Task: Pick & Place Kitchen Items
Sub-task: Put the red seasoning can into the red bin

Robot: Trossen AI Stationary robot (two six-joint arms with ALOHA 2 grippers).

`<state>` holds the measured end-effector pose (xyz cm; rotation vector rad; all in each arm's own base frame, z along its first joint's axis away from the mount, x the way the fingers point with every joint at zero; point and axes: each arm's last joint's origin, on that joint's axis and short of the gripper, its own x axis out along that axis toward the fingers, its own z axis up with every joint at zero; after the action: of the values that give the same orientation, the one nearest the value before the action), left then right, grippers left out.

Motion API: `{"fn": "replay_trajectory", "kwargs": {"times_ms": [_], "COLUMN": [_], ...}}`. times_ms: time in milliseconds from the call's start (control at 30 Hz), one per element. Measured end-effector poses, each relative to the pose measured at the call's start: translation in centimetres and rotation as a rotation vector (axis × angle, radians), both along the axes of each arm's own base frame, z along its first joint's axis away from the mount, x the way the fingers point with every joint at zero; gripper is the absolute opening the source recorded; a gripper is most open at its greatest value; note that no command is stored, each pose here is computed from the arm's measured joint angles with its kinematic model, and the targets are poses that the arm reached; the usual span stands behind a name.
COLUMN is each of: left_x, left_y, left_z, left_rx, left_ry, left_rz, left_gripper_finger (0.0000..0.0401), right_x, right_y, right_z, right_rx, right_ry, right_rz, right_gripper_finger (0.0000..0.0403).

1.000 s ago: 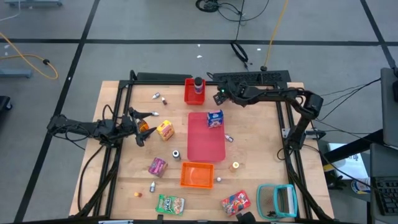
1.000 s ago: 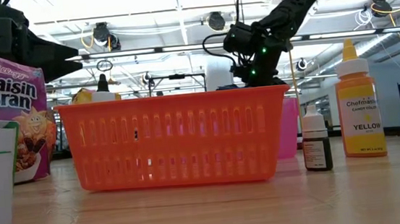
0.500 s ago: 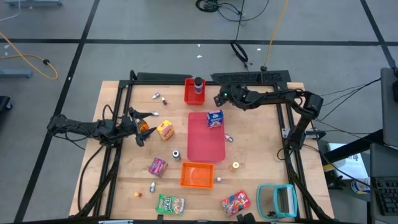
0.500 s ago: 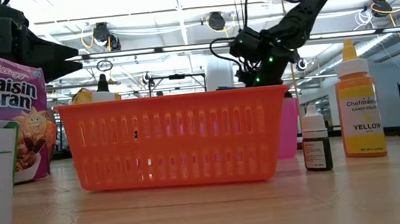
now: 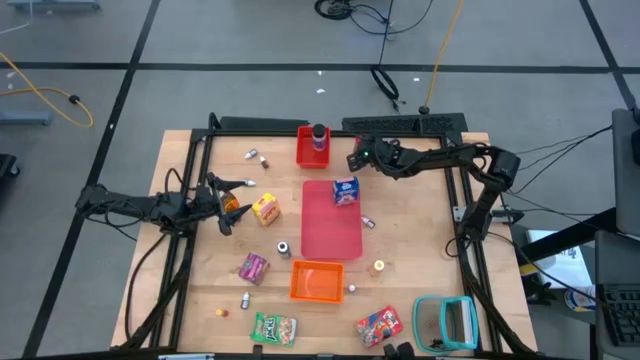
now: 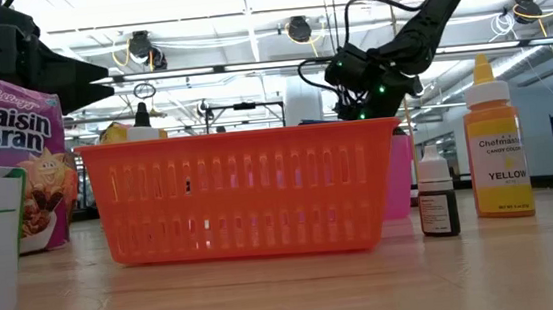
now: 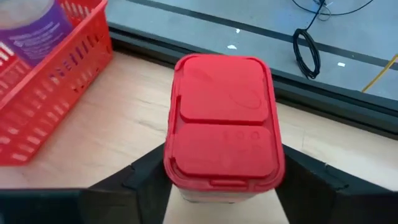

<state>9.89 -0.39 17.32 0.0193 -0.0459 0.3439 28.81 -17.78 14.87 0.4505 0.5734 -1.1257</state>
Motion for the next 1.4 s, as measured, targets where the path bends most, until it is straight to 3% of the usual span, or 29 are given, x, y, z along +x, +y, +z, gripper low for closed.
{"fn": "replay_trajectory", "kwargs": {"times_ms": [133,533,1000,1400], "left_x": [0.0,0.0,0.0,0.0], "left_y": [0.0,0.0,0.0,0.0], "left_z": [0.0,0.0,0.0,0.0], "left_rx": [0.0,0.0,0.0,0.0], "left_ry": [0.0,0.0,0.0,0.001], "left_rz": [0.0,0.0,0.001,0.001], "left_gripper_finger": [0.0351,0.0351,0.0351,0.0351], "right_x": [-0.2,-0.3,-1.1,0.5], "right_y": [-0.2,0.0,1.0,2.3], "right_z": [-0.1,0.2,6.1,7.7], "right_rx": [-0.002,-0.007,-0.087,-0.162], "right_ry": [-0.011,0.01,-0.14,-0.281], "right_rz": [-0.004,0.031,0.171,0.326], "right_gripper_finger": [0.0201,0.02,0.0199,0.0199]}}
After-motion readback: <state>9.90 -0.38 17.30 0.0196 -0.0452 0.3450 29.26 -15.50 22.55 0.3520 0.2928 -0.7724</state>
